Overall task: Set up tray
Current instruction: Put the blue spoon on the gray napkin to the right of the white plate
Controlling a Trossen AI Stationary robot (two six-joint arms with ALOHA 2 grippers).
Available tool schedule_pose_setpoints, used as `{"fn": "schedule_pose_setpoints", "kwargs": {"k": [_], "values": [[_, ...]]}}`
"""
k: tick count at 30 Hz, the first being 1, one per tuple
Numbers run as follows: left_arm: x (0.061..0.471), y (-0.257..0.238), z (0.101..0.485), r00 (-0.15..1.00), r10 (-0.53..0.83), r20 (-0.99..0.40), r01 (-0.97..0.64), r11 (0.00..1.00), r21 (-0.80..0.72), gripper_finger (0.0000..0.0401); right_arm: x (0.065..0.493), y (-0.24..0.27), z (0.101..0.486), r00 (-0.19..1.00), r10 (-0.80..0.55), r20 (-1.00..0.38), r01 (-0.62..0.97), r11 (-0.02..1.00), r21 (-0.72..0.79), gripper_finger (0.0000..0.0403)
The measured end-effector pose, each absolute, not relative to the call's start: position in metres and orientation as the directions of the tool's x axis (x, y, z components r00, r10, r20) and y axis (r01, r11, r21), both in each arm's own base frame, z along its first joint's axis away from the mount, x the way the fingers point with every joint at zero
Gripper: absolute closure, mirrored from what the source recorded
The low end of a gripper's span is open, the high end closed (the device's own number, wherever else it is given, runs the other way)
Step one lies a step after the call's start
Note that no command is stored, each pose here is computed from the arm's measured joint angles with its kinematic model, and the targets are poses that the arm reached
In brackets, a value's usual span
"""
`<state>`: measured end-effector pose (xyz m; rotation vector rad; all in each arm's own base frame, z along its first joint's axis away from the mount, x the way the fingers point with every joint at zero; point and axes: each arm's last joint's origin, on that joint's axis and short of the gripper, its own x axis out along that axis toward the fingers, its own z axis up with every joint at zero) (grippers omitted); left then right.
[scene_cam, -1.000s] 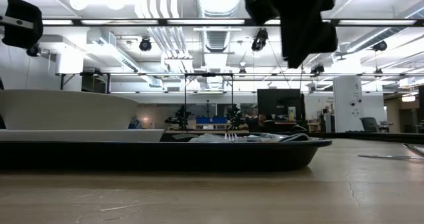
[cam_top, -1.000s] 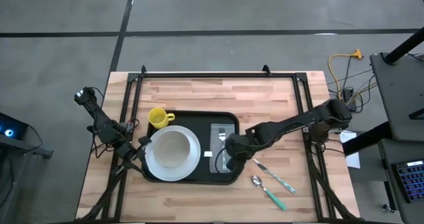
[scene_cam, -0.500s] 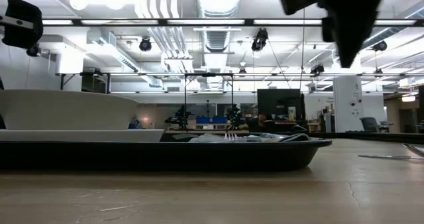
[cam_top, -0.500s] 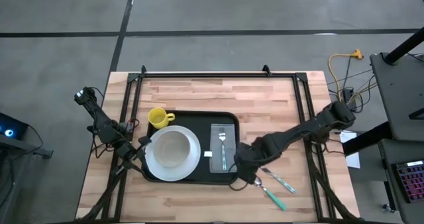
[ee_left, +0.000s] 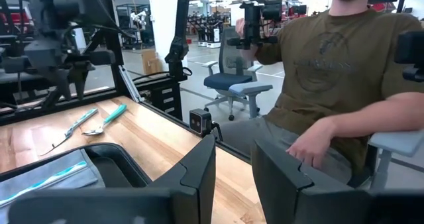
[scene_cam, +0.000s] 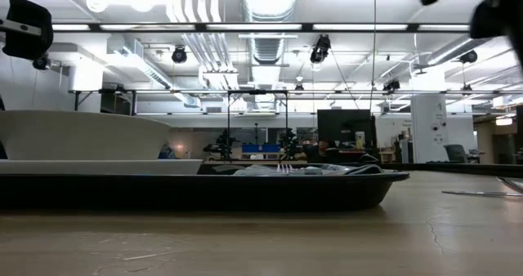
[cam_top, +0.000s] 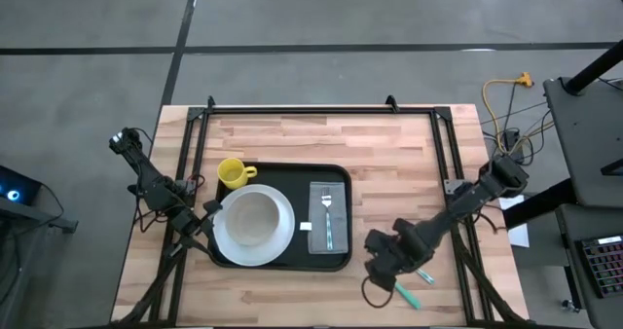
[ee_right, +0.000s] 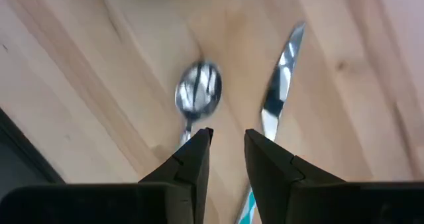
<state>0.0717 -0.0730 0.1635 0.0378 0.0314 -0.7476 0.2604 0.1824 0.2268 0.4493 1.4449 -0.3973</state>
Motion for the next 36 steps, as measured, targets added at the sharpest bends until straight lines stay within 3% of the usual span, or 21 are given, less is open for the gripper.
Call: {"fn": "schedule_pose_setpoints", "kwargs": {"k": [7,13,16,20,36], "values": [[0.072,-0.073,0.164,0.733,-0.679,-0.041,0.68,0.733,0.023,0.0322,0.244,0.195,0.215,0.057,0.018,-0.998,0.517,0.855,0.045,0.0326],[0.072,-0.073,0.164,0.733,-0.679,-0.041,0.68,0.733,0.023,0.0322,0.216,0.177,0.215,0.087,0.013,-0.996,0.562,0.825,0.06,0.0335],[0.072,-0.073,0.164,0.733,-0.679,-0.041,0.68,0.733,0.023,0.0322,0.207,0.169,0.212,0.214,0.13,-0.968,0.606,0.76,0.236,0.0333],[0.072,-0.073,0.164,0.733,-0.679,-0.042,0.68,0.733,0.023,0.0322,0.206,0.182,0.204,0.356,0.336,-0.872,0.544,0.684,0.485,0.0327],[0.072,-0.073,0.164,0.733,-0.679,-0.042,0.68,0.733,0.023,0.0322,0.212,0.218,0.182,0.179,0.27,-0.946,0.59,0.74,0.323,0.033]]}}
